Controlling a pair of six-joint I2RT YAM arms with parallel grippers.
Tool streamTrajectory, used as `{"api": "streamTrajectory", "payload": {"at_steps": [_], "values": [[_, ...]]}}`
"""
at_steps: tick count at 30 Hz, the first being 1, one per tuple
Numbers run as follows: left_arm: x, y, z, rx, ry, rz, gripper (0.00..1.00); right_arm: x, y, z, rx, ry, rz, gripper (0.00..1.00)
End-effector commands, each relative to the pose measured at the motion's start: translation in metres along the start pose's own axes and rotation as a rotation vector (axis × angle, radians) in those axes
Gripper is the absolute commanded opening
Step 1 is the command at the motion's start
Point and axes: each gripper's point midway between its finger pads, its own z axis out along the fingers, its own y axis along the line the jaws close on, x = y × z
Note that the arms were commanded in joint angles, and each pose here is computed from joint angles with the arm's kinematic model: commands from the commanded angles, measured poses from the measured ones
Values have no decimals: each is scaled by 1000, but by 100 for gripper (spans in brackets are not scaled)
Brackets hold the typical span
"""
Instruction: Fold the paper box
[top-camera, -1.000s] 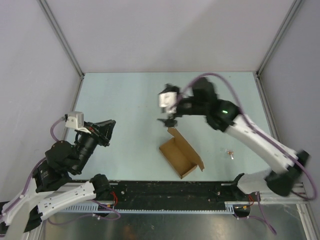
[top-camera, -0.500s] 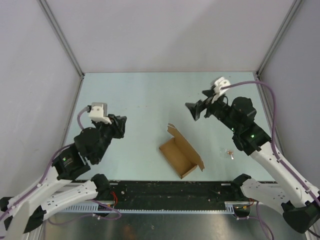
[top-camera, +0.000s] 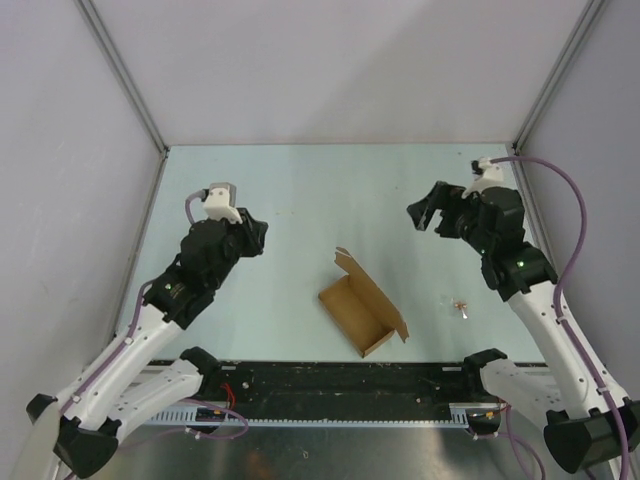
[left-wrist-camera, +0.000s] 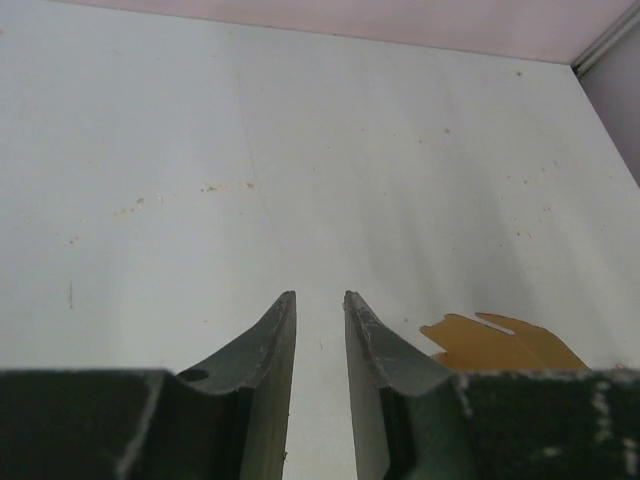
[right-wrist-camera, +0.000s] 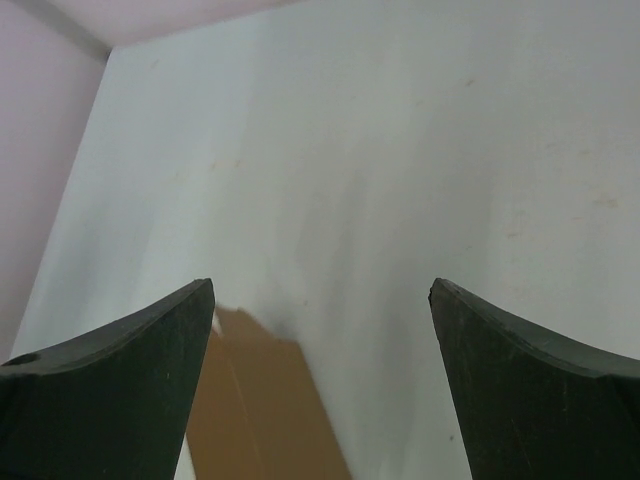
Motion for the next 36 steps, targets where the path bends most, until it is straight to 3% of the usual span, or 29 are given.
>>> {"api": "streamTrajectory", "payload": {"at_steps": [1,8,17,20,30,36], "values": [[-12,-17,-10,105,-53,-52,31,14,53,-15,-258,101,-110,95],[1,-22,-18,163,-26,-57,32,75,80,-14,-345,296,-253,93],[6,-23,-15,169,-6,-44,32,107,75,-4,-278,357,-447,95],[7,-22,-14,164,-5,-38,34,106,74,-1,-276,354,-458,95],[13,-18,-11,150,7,-14,56,95,80,2,-299,298,-492,96],[15,-17,-7,139,16,1,61,91,79,4,-304,275,-526,96]]}}
